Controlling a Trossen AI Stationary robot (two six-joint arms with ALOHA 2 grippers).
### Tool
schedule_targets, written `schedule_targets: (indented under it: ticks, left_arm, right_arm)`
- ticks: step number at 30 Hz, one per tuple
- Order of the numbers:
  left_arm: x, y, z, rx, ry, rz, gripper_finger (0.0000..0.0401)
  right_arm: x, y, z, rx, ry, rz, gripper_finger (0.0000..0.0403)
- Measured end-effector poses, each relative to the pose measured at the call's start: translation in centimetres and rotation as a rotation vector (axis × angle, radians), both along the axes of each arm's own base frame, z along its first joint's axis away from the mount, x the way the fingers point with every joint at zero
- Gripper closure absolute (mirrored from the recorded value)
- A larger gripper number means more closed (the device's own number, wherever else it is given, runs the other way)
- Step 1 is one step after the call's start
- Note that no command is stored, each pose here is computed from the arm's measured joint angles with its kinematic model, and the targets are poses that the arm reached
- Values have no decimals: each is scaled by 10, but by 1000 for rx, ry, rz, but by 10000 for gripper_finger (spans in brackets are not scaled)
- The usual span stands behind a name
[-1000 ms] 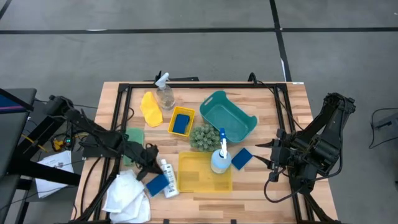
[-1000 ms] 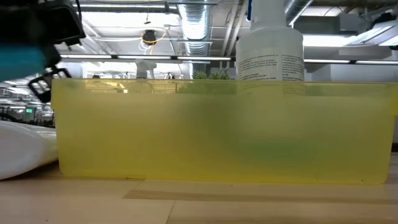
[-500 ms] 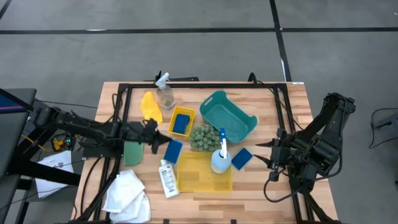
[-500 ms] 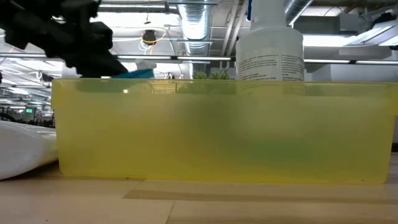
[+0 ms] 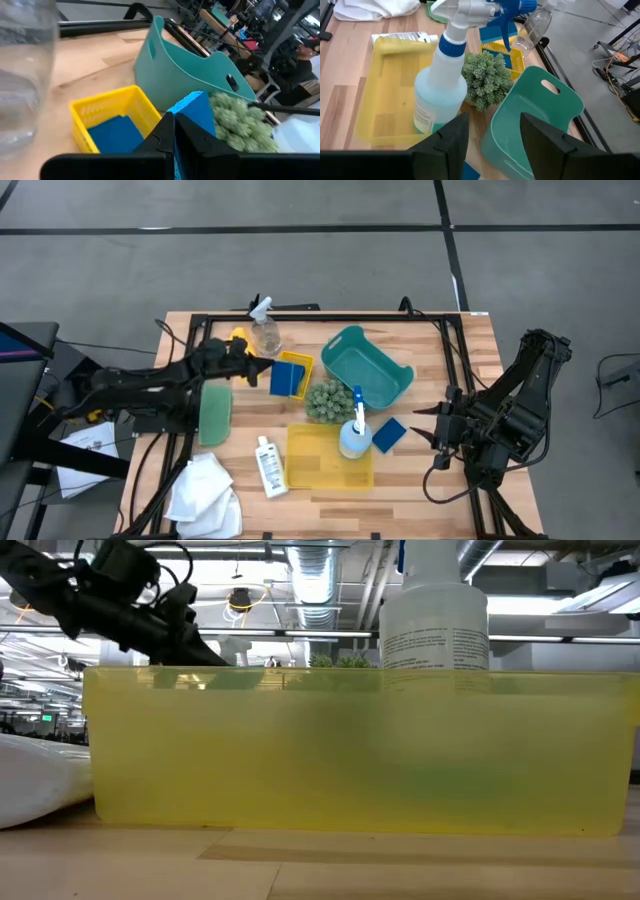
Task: Pick & Place Kitchen Items
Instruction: Put the blue sponge into the top yellow bin
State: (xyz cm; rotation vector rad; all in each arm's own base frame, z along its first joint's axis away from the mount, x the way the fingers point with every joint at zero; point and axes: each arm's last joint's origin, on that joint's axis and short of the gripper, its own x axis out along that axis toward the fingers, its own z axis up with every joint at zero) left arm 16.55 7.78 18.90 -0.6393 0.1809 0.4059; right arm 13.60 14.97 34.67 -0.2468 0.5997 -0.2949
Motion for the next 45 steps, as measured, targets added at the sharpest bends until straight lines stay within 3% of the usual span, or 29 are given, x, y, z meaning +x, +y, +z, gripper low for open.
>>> schedule_targets:
  ticks: [7,13,27,45]
  left_arm:
    - [28,24,8,28,34,-37,401]
    - [54,38,9,30,179,-60,401]
    - [49,37,4,30,300,6,401]
    - [50,34,5,8,290,15,401]
  right_arm:
    - [0,-1,0,-9,5,0,235]
    - [0,-1,0,-4,4,-2,235]
    - [-1,-2,-1,-16,16,-4,235]
    - [-3,-4,-13,-33,2,-30,235]
